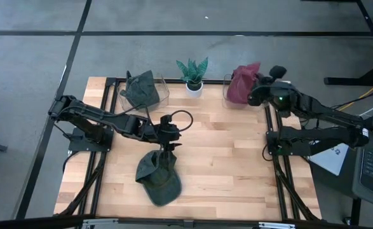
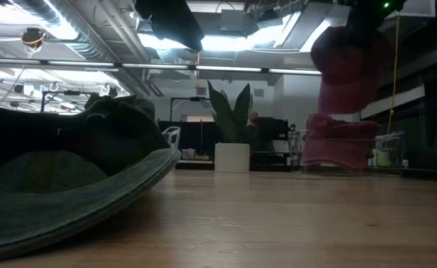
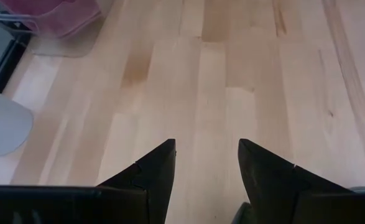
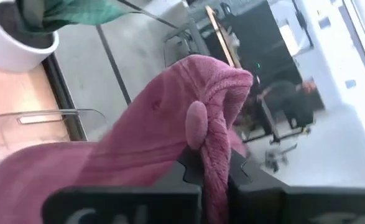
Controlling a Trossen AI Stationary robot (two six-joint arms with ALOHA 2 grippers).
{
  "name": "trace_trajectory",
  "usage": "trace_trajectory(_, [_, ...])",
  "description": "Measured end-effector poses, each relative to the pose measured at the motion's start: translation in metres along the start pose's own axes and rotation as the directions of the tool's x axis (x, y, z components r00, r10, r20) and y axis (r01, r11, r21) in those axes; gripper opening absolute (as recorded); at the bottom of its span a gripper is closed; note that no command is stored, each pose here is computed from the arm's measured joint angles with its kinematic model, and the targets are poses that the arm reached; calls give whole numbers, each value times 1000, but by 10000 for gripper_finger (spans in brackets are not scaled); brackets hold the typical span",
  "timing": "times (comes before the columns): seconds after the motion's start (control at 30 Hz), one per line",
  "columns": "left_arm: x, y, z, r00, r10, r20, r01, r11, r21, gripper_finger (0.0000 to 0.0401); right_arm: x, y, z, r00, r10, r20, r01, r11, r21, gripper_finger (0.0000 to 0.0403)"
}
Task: Pick & Place hat
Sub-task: Put the red cap into the right transparent bin
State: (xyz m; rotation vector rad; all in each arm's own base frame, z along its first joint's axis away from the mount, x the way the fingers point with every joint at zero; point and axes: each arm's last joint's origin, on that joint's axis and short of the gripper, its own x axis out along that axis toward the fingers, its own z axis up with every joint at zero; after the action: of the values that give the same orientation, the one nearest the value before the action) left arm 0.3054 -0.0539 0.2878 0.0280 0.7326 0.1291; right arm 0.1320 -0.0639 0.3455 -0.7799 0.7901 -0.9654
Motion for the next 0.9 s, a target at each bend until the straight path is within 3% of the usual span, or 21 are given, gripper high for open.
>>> trace_trajectory(0.23, [0, 0, 0, 1000, 0, 0, 0, 999, 35, 171, 20, 6, 0, 998, 61, 14, -58, 980, -190, 10])
trace_trajectory(0.43, [0, 0, 0, 1000, 0, 0, 0, 999, 50, 171, 33, 0, -5, 995, 97, 36, -90, 983, -161, 10])
trace_trajectory(0.9, [0, 0, 0, 1000, 0, 0, 0, 999, 50, 171, 72, 1, -17, 984, 175, -16, -172, 945, -278, 10])
